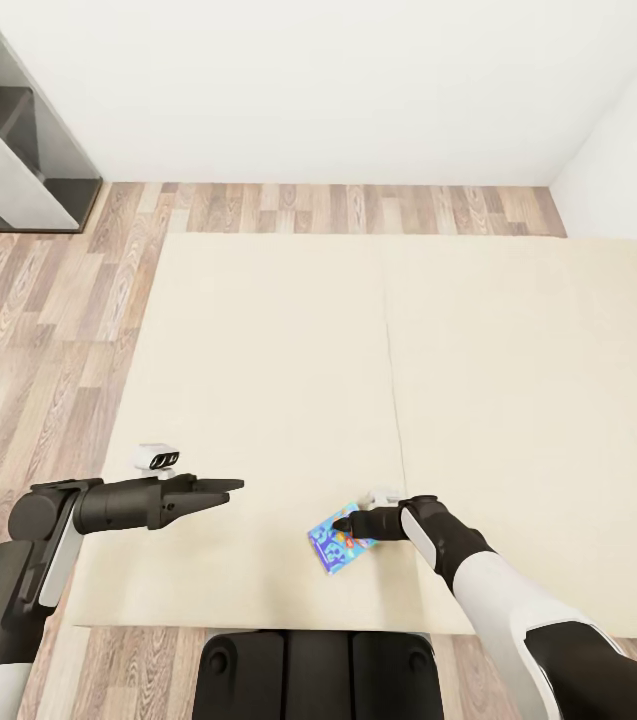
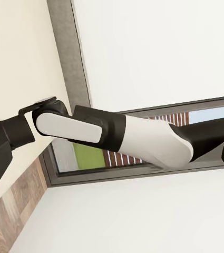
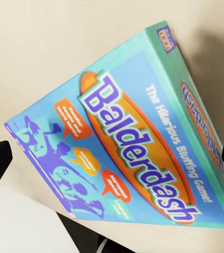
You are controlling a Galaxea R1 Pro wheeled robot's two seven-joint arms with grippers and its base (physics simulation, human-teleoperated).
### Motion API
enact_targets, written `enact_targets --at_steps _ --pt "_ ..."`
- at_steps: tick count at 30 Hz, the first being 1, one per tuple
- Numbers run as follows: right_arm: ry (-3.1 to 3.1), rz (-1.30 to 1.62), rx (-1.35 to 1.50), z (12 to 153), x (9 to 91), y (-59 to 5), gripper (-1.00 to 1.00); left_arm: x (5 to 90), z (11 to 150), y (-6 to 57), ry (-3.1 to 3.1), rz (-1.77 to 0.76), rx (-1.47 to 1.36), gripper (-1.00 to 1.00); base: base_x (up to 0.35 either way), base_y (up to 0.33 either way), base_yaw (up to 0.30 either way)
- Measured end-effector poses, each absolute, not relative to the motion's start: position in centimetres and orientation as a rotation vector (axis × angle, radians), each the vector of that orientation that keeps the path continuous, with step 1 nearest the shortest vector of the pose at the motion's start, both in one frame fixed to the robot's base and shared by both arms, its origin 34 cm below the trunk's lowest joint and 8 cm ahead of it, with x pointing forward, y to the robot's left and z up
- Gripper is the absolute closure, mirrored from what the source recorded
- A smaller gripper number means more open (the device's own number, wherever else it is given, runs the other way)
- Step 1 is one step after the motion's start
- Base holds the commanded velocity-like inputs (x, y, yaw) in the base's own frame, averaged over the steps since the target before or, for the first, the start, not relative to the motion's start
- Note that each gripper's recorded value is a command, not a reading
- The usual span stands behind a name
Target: Put all the toys in the child's room - the three board games (two on the bed and one on the table), the two jigsaw puzzles on the table, and the tennis ball on the table - inside the toy box on the table in the child's room.
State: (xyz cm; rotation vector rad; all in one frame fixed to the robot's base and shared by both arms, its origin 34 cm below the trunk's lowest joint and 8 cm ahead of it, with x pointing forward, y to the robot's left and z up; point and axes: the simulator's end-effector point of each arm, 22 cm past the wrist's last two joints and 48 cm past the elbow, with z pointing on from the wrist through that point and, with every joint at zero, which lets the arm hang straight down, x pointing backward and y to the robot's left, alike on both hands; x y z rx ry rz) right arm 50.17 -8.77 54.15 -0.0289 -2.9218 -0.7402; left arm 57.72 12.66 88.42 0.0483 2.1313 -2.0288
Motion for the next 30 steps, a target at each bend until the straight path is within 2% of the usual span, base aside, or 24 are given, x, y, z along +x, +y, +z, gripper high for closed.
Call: enact_targets --at_steps 30 --pt "-2.922 -0.740 -0.026 54.15 50.17 -8.76 -1.00 57.73 88.42 12.67 2.132 -2.029 0.048 -1.00 0.000 0.031 0.000"
